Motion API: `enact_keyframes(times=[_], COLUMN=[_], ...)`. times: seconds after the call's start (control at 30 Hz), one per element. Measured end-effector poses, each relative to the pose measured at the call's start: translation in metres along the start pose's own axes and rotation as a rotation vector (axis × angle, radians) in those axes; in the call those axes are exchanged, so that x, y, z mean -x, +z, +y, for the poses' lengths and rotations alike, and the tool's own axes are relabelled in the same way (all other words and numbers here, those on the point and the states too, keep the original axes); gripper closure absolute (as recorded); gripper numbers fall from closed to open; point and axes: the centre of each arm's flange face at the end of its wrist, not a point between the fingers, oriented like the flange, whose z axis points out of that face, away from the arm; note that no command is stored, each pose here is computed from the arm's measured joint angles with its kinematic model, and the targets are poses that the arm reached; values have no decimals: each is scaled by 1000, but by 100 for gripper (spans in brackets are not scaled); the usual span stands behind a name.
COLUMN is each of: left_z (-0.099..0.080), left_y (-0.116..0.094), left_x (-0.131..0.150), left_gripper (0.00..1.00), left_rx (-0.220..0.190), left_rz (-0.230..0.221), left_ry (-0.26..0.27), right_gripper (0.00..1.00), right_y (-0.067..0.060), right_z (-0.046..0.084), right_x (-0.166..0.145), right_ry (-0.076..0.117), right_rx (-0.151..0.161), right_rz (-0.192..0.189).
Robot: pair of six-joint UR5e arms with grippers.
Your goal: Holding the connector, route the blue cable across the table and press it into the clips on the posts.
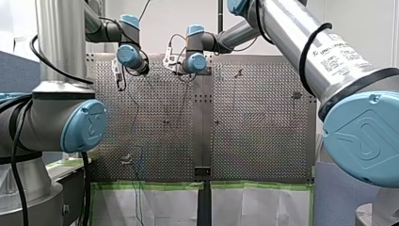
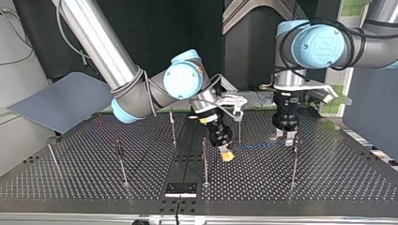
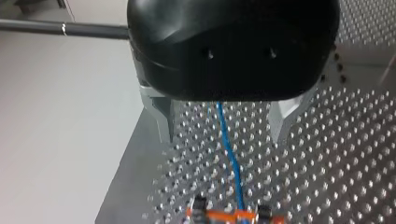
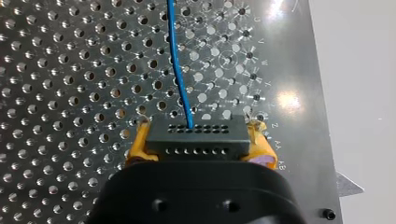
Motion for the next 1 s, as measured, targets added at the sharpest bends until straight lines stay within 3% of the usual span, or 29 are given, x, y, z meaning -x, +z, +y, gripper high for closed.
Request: enact_keyframes(times=[0.47, 0.73, 0.77, 0.8, 0.83, 0.87, 0.9, 0.93, 0.97, 1.0], left_z=[-6, -4, -4, -4, -4, -4, -4, -4, -3, -3], left_y=[50, 57, 56, 56, 56, 56, 56, 56, 56, 56], left_x=[-17, -23, -23, -23, -23, -23, -23, -23, -23, -23], left_gripper=[0, 0, 22, 22, 37, 60, 60, 74, 95, 95], left_rx=[11, 25, 30, 34, 37, 40, 41, 43, 46, 47], left_rz=[-4, -6, -7, -7, -8, -9, -10, -10, -11, -11], left_ry=[16, 10, 7, 4, 1, -4, -7, -11, -15, -18], right_gripper=[100, 100, 100, 100, 100, 100, 100, 100, 100, 100], right_y=[1, 1, 1, 1, 1, 1, 1, 1, 1, 1], right_z=[0, 1, 1, 1, 1, 1, 1, 1, 1, 1], right_x=[2, 3, 4, 4, 4, 4, 4, 4, 4, 4], right_ry=[0, 0, 0, 0, 0, 0, 1, 1, 1, 2], right_rx=[0, -1, -1, -1, -1, -1, -1, -1, -1, -1], right_rz=[-3, -5, -6, -6, -6, -7, -7, -8, -8, -9])
